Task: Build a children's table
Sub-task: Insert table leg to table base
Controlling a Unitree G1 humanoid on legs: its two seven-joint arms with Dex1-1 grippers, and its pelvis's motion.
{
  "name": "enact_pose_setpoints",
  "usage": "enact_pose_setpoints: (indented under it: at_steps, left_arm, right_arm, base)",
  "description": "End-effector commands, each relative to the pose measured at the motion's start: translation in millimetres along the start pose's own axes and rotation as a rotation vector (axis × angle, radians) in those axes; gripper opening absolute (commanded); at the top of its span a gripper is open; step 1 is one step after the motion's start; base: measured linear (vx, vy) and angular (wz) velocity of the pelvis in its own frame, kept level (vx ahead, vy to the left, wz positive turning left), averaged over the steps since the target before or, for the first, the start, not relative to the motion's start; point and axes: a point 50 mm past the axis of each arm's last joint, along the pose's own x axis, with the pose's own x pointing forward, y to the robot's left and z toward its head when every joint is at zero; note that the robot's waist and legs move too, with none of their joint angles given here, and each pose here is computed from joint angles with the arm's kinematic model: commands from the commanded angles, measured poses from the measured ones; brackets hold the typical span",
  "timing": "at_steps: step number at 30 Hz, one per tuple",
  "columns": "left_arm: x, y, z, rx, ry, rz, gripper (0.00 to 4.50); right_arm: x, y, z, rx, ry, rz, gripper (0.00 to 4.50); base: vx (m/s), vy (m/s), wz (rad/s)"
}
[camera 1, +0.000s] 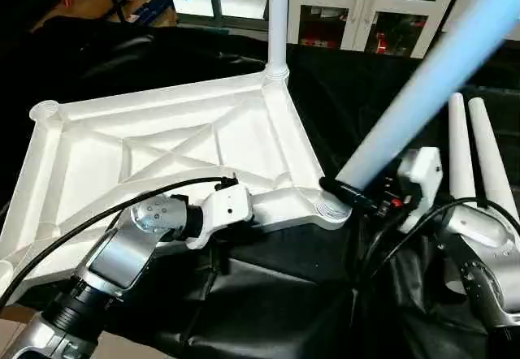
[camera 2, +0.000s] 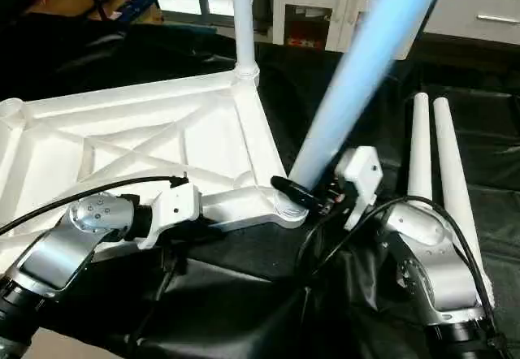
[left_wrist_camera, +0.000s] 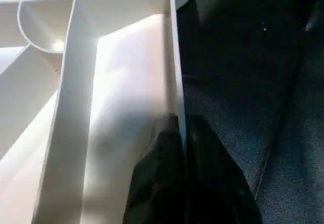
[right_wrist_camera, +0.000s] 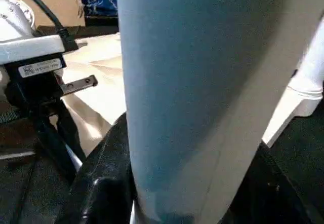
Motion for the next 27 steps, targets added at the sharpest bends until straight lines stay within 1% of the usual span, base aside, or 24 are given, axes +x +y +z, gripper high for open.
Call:
enact_pose_setpoints:
  at_steps: [1, 6, 10, 16, 17, 20, 21, 24, 27]
  left_arm:
    - [5.3, -5.1, -12.4, -0.041, 0.033, -0.002, 0.00]
    - [4.6, -4.9, -12.5, -0.039, 0.034, -0.003, 0.00]
    - [4.6, -5.2, -13.1, -0.039, 0.037, -0.005, 0.00]
    - [4.6, -5.8, -13.3, -0.040, 0.037, -0.007, 0.00]
    - [4.6, -5.9, -13.3, -0.040, 0.036, -0.007, 0.00]
    - [4.8, -6.3, -12.9, -0.043, 0.035, -0.005, 0.00]
    - [4.8, -6.3, -12.9, -0.043, 0.035, -0.005, 0.00]
    - [4.6, -6.5, -12.9, -0.045, 0.034, -0.005, 0.00]
    - [4.3, -7.0, -13.2, -0.046, 0.035, -0.005, 0.00]
  right_arm:
    - [1.3, 36.2, -60.9, 0.181, 0.290, 0.159, 1.81]
    - [11.4, 35.8, -55.4, 0.173, 0.272, 0.189, 1.81]
    - [16.8, 33.1, -53.0, 0.199, 0.260, 0.205, 1.81]
    - [23.5, 28.1, -51.1, 0.214, 0.243, 0.200, 1.81]
    - [24.6, 26.6, -51.0, 0.222, 0.237, 0.193, 1.81]
    - [28.0, 15.2, -52.0, 0.252, 0.205, 0.113, 1.81]
    - [28.0, 15.2, -52.0, 0.252, 0.205, 0.113, 1.81]
    - [27.0, 9.7, -53.0, 0.268, 0.192, 0.062, 1.81]
    - [21.7, 2.6, -57.1, 0.314, 0.176, -0.006, 1.81]
  base:
    - [0.000, 0.000, 0.00]
    - [0.000, 0.000, 0.00]
    - [0.000, 0.000, 0.00]
    - [0.000, 0.000, 0.00]
    - [0.000, 0.000, 0.00]
    - [0.000, 0.000, 0.00]
    - [0.000, 0.000, 0.00]
    - [0.000, 0.000, 0.00]
    - [0.000, 0.000, 0.00]
